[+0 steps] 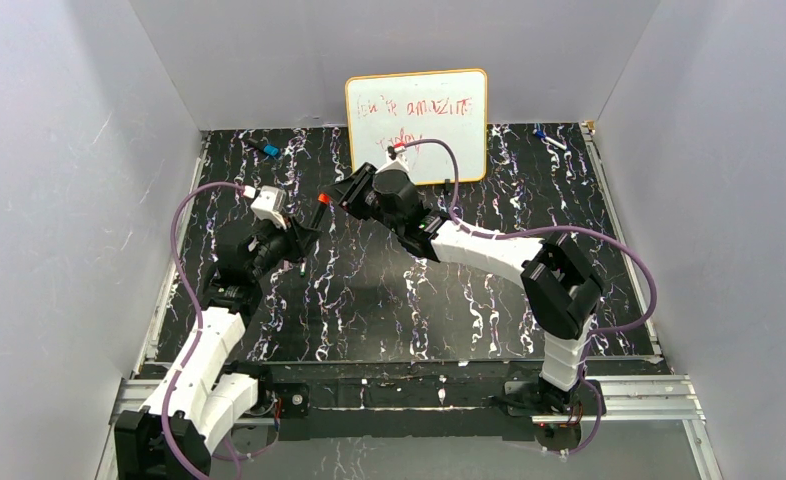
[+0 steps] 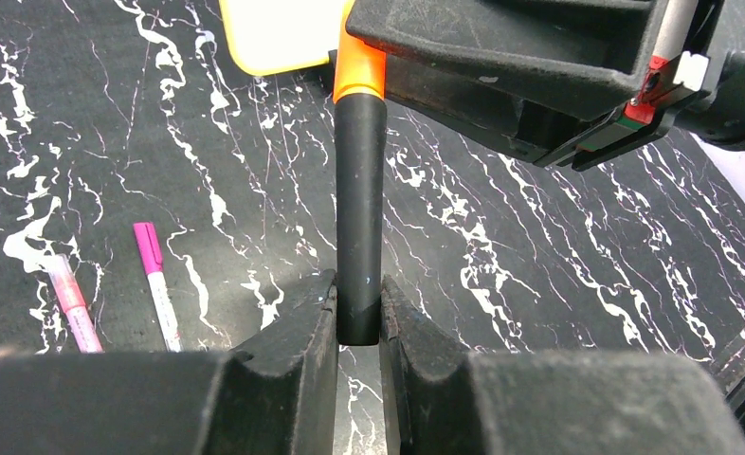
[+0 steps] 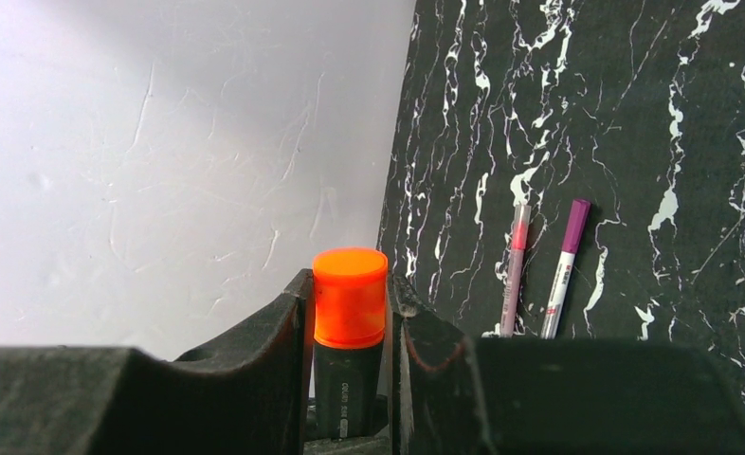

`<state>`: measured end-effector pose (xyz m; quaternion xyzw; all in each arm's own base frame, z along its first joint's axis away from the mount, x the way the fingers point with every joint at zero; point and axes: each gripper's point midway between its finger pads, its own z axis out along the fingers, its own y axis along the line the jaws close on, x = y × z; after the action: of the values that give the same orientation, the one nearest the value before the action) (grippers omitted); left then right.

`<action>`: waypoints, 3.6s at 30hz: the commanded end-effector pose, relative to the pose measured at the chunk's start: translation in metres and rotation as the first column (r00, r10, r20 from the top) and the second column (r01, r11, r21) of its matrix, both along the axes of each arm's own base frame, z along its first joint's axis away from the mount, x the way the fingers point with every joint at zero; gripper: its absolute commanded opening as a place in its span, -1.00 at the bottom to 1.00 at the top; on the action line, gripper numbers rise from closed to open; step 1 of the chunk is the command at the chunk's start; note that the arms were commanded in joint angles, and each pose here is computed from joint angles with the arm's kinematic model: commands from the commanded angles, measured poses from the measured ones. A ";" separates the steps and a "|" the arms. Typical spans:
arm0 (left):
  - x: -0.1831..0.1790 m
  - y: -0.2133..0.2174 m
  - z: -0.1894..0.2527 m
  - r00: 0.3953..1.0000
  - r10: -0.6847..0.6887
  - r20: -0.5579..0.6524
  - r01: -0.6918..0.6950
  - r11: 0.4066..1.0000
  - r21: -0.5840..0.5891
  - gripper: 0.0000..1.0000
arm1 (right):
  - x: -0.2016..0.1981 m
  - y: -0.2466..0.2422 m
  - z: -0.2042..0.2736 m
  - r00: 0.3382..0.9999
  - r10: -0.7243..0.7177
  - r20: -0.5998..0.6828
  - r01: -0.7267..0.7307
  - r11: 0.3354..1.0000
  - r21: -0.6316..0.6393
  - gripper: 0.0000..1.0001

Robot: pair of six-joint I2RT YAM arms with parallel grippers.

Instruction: Insert the pens into the pen caps

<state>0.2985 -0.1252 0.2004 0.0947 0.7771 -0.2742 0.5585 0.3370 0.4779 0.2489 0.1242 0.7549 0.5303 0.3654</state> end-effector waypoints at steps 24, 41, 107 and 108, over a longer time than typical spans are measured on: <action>0.035 -0.006 0.026 0.991 -0.024 0.135 0.022 1.000 0.015 -1.00 | -0.047 0.013 0.021 0.964 0.199 0.175 -0.204 0.979 0.010 0.44; 0.022 -0.036 0.035 0.965 -0.190 0.180 0.210 0.973 -0.098 -1.00 | -0.034 -0.118 0.055 0.673 0.218 0.707 -0.475 0.860 0.186 0.84; -0.001 -0.070 0.073 0.880 -0.413 0.236 0.466 0.849 -0.250 -1.00 | -0.064 -0.070 0.119 0.220 0.260 0.940 -0.696 0.717 -0.035 -0.97; 0.001 -0.070 0.077 0.878 -0.409 0.250 0.466 0.850 -0.247 -1.00 | -0.066 -0.069 0.117 0.221 0.264 0.939 -0.700 0.714 -0.036 -0.97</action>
<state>0.2890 -0.1981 0.2376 0.1907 0.6675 -0.5159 0.5019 0.3214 0.4172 0.3352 -0.2740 0.4416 0.7346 0.4363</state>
